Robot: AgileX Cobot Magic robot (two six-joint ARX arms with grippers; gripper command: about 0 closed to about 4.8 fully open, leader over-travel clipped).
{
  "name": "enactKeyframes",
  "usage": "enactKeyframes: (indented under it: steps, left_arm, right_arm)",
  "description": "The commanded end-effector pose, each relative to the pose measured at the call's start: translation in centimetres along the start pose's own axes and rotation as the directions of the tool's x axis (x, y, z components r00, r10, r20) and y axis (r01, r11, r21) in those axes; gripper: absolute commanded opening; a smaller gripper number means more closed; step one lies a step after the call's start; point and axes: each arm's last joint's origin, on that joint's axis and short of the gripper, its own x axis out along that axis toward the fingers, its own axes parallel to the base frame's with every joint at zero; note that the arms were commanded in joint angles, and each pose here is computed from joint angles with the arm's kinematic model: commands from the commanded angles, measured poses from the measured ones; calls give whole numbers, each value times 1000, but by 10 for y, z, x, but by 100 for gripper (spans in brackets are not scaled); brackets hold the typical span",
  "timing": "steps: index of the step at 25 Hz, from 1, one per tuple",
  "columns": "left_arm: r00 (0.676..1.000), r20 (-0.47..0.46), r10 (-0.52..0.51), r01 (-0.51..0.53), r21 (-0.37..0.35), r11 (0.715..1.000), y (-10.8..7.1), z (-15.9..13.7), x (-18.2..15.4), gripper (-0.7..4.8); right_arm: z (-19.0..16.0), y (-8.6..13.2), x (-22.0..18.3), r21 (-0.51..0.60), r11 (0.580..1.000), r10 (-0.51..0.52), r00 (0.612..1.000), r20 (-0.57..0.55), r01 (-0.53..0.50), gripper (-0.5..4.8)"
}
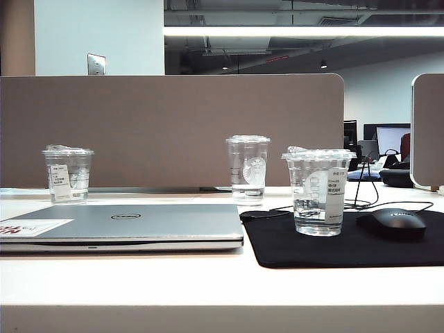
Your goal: Pick up the coffee cup on the middle and place it on the right side of the laptop.
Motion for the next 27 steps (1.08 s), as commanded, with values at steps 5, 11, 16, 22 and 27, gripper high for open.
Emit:
enactKeyframes:
  steps: [5,11,16,22,27]
  left_arm:
    - [983,116,-144,152,-60,987,-20,-45,26,-5]
    - [975,73,-210,213,-36,976,-26,-74,34,-5]
    - [979,77,-190,190,4,982,-25,-72,34,-5]
    - [993,87,-81,84,-35,996,-12,-71,40,-5]
    - [982,177,64,-48,-92,995,3,-72,46,-5]
  right_arm:
    - [-29,-1,22,-4,1000,-9,996,93,9,-5]
    - [-57,-1,36,-4,1000,-7,993,117,8,-5]
    - [-73,-2,44,-3,1000,-3,995,102,3,-5]
    - [-93,-2,59,-2,1000,-1,996,88,2,-5]
    - [-106,-3,71,-4,1000,-6,991,132,7,-5]
